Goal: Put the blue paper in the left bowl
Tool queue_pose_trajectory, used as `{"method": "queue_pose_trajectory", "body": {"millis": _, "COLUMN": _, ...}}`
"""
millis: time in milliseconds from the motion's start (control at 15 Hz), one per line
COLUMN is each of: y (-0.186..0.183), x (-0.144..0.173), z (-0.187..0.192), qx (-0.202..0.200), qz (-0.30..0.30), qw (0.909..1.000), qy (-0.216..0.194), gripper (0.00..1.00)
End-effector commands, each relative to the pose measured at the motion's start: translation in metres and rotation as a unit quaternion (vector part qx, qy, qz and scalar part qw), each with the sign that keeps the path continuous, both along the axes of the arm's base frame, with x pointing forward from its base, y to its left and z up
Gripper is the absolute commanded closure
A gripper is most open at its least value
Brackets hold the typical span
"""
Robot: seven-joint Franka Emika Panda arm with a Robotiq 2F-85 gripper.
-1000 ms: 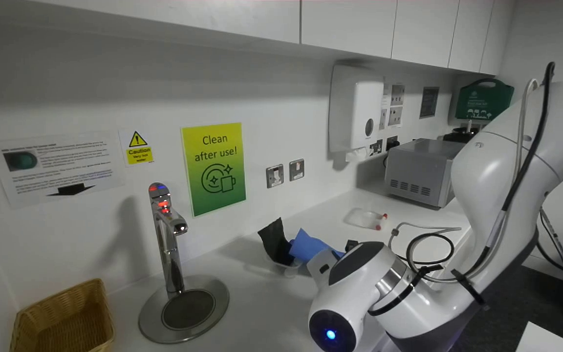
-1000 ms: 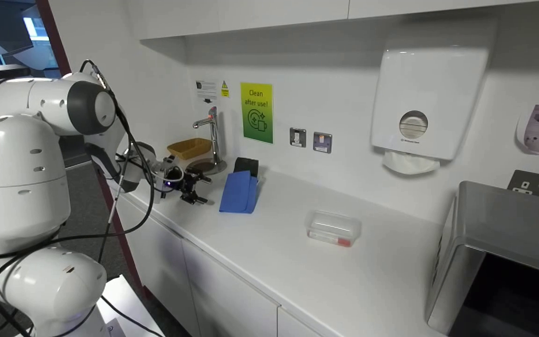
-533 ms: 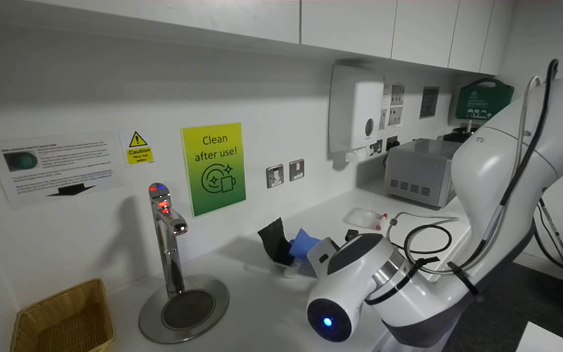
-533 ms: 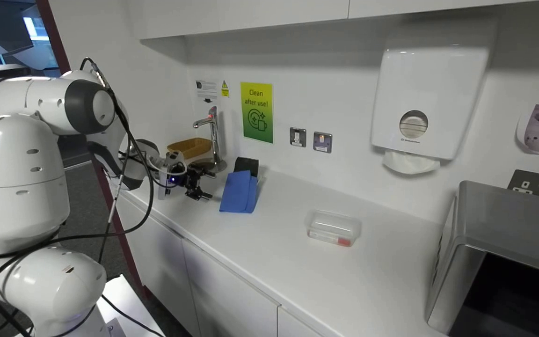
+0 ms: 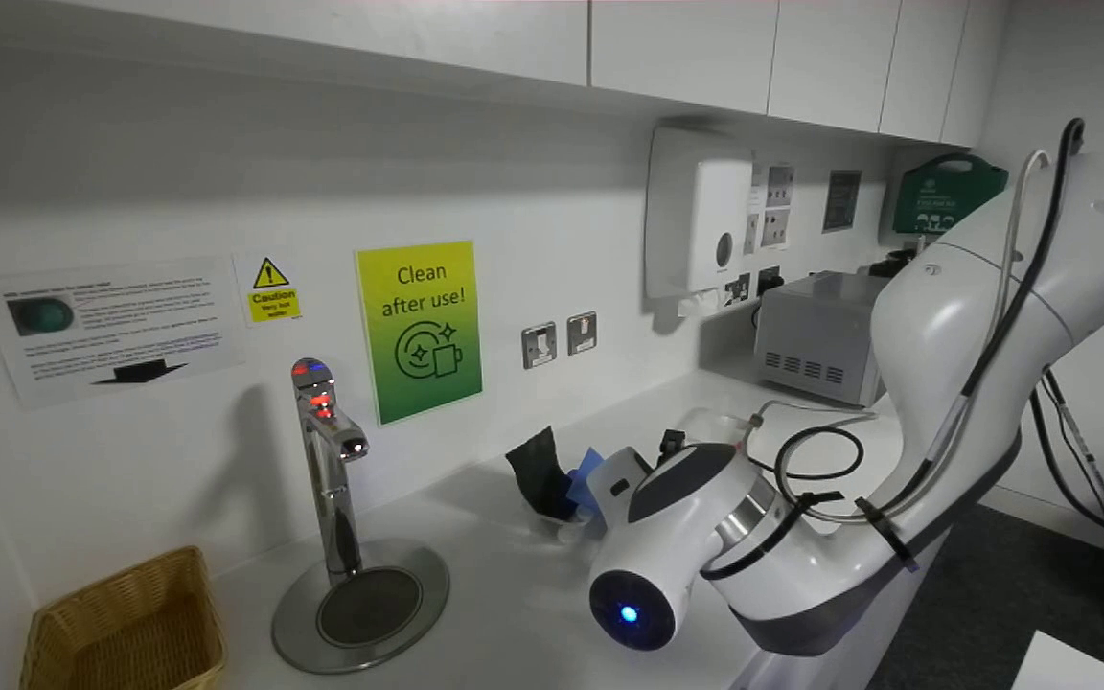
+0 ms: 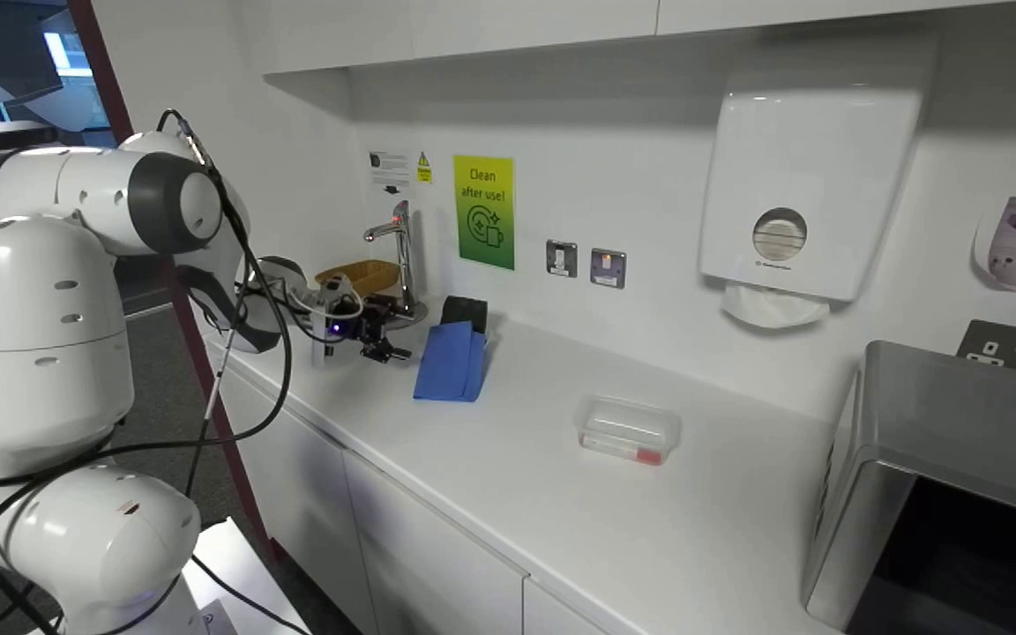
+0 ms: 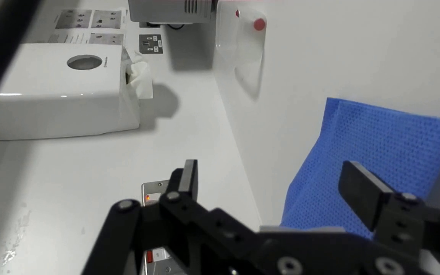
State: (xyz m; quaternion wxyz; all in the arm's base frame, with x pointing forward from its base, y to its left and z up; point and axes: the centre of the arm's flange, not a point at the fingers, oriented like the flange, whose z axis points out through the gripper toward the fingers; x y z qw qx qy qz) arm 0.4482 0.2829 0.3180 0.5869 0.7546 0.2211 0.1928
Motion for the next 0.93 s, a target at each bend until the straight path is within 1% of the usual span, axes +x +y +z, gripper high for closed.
{"method": "queue_pose_trajectory", "body": {"millis": 0, "y": 0.006, "x": 0.011, "z": 0.006, "qx": 0.005, "qz": 0.006, "qw": 0.9992, "qy": -0.040, "gripper": 0.00}}
{"method": "queue_pose_trajectory", "body": {"millis": 333, "y": 0.016, "x": 0.019, "z": -0.006, "qx": 0.021, "qz": 0.016, "qw": 0.9977, "qy": -0.062, "gripper": 0.00}}
{"method": "queue_pose_trajectory", "body": {"millis": 600, "y": 0.021, "x": 0.025, "z": -0.018, "qx": 0.028, "qz": 0.020, "qw": 0.9972, "qy": -0.067, "gripper": 0.00}}
{"method": "queue_pose_trajectory", "body": {"millis": 867, "y": 0.024, "x": 0.032, "z": -0.022, "qx": 0.032, "qz": 0.024, "qw": 0.9965, "qy": -0.074, "gripper": 0.00}}
